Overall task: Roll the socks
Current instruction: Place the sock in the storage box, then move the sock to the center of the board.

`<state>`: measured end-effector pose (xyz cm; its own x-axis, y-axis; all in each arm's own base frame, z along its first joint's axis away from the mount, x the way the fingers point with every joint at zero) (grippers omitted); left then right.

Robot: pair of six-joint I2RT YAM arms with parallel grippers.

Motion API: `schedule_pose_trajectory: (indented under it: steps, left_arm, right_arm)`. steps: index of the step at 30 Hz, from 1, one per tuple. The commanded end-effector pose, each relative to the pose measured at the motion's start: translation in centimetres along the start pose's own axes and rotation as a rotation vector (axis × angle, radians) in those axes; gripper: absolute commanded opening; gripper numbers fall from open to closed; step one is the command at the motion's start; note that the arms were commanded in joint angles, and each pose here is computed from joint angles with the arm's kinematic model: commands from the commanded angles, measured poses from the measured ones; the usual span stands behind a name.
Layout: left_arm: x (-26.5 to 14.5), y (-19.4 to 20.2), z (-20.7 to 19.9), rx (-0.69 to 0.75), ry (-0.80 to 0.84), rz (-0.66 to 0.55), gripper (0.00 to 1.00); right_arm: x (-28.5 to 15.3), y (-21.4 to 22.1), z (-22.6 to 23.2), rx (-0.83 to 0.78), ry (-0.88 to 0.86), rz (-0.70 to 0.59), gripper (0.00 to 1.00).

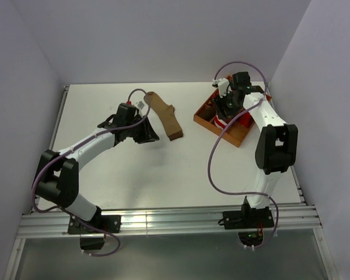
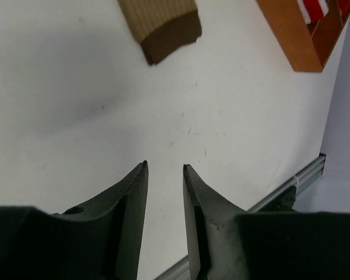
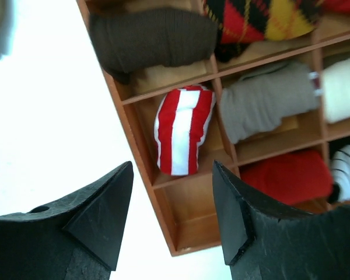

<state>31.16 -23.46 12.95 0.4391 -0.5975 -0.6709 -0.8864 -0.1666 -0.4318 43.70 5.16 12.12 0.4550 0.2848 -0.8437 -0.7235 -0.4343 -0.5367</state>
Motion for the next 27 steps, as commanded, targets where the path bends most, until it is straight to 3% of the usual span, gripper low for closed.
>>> schedule_pose_trajectory:
  steps: [1, 4, 13, 18, 27]
  left_arm:
    - [1.1, -4.9, -3.1, 0.057, 0.005, -0.181, 0.36]
    - [2.1, -8.7, -6.8, 0.106, 0.073, -0.261, 0.43]
    - [10.3, -12.2, -6.7, 0.203, 0.039, -0.177, 0.46]
    - [13.9, -11.3, -5.6, 0.21, 0.059, -0.131, 0.46]
    - [16.7, -7.7, -4.9, 0.208, 0.08, -0.04, 0.47]
  right_arm:
    - [-4.3, -3.8, -0.1, -0.005, 0.032, -0.158, 0.64]
    - [-5.5, -4.2, 0.2, 0.002, 0.026, -0.183, 0.64]
    - [-8.6, -3.7, 1.3, -0.008, 0.035, -0.237, 0.64]
    - [-9.8, -3.8, 1.6, -0.008, 0.03, -0.259, 0.64]
    - [-9.5, -3.5, 1.8, -0.002, 0.018, -0.25, 0.64]
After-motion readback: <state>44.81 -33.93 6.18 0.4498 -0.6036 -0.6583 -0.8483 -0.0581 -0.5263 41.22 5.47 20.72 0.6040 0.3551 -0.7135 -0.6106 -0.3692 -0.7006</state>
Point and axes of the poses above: each gripper's point midway between its finger pads, its own x axis out along the fingers, its own z axis along the line the jaws close on, y = z × x, the point moved 1 cm from there along -x, back along the fingers, and after that the axes turned 5 degrees about x, right-handed, at the moved point
